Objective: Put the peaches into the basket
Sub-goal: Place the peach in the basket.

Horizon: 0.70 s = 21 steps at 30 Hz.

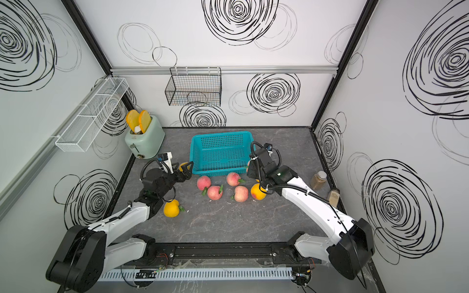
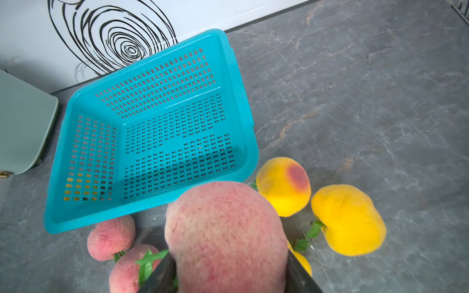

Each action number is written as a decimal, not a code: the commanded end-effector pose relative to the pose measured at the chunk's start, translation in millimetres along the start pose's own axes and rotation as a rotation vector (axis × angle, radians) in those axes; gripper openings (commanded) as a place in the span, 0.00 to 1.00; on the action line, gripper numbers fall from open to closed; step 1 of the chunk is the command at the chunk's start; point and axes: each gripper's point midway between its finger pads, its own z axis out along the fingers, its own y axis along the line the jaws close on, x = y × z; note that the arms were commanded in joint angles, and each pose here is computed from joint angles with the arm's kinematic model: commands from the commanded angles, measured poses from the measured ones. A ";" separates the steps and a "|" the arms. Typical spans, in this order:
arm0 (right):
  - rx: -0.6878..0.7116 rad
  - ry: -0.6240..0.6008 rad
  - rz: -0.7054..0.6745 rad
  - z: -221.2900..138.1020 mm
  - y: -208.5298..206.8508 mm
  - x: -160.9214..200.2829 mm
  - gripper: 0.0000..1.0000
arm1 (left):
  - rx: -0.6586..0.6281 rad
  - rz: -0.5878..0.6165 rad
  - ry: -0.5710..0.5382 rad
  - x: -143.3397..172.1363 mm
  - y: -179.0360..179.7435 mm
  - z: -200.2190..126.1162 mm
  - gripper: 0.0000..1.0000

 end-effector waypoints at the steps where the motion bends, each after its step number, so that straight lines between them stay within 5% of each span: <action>1: -0.072 -0.107 -0.012 3.0 31.6 -37.2 0.52 | 0.064 -0.035 -0.023 -1.9 -17.2 -1.0 0.98; 21: -0.097 -0.143 0.010 97.0 77.4 -91.5 0.52 | 0.078 0.045 -0.011 7.1 -32.0 -1.1 0.98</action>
